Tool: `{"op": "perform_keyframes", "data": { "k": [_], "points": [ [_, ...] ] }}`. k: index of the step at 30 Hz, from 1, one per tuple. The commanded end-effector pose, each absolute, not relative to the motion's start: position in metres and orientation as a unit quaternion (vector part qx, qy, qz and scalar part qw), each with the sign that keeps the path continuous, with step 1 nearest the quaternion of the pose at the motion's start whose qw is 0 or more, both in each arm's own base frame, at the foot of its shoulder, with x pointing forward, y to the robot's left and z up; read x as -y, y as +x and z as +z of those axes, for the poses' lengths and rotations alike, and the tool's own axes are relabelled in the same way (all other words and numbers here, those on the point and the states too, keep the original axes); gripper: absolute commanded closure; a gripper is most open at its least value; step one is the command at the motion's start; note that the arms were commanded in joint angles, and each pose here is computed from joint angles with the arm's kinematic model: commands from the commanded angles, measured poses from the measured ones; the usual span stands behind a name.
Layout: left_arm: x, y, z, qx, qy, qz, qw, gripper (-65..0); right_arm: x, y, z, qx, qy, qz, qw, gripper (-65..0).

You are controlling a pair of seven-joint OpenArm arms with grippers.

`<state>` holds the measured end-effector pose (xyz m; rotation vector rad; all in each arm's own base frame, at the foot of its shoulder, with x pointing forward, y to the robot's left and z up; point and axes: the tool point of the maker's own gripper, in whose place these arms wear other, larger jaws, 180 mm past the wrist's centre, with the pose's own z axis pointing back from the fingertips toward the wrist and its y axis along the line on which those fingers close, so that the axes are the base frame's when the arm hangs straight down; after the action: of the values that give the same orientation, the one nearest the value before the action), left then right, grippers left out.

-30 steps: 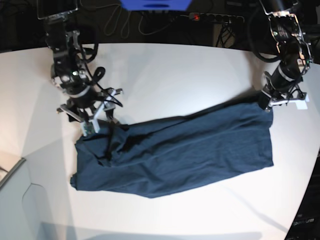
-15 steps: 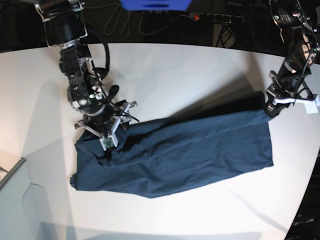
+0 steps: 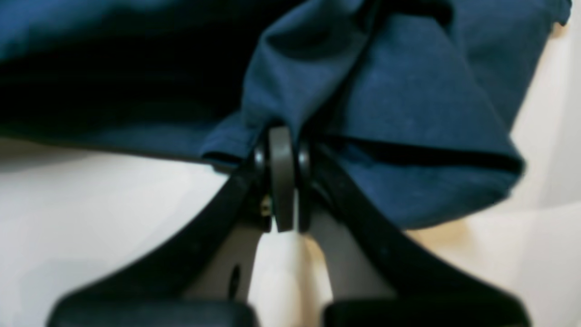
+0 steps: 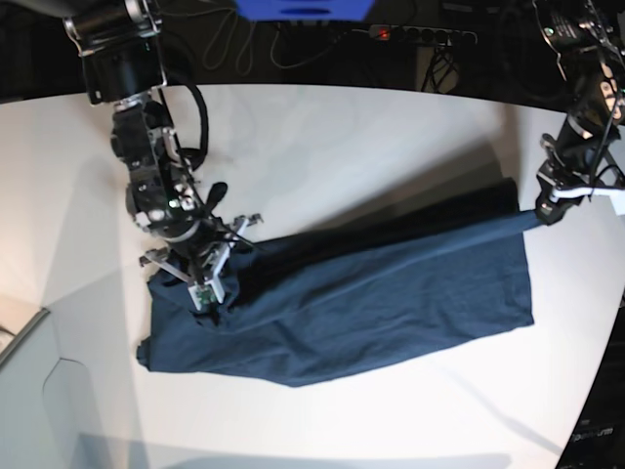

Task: Layout the t-shirt on the table in an organized manner, then fold the t-shirt properly
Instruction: 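Lower both grippers to grasp the shirt edges again, then lift the shirt edge with both grippers and swing it up high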

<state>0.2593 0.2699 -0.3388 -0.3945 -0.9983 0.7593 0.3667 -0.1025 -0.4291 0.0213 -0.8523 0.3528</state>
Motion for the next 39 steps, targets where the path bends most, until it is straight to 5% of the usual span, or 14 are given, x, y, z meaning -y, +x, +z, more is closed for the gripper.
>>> {"op": "perform_keyframes", "data": {
  "k": [1,14,20,39],
  "points": [
    [-0.275,0.263,-0.326,0.483,-0.183,0.348,0.782,0.0,0.114,0.372,-0.411,0.44,0.001,0.166,0.883,0.0],
    [-0.268,0.261,-0.328,0.478,-0.206,0.36,0.774,0.0,0.159,0.283,-0.322,0.521,-0.047,0.151,0.839,0.0],
    [-0.26,0.244,-0.332,0.457,-0.25,0.381,0.764,0.0,0.171,0.243,-0.339,0.48,-0.056,0.164,0.86,0.0],
    [-0.296,0.189,-0.352,0.423,-0.189,0.405,0.788,0.0,0.172,0.19,-0.375,0.411,-0.044,0.171,0.894,0.0]
  ]
}}
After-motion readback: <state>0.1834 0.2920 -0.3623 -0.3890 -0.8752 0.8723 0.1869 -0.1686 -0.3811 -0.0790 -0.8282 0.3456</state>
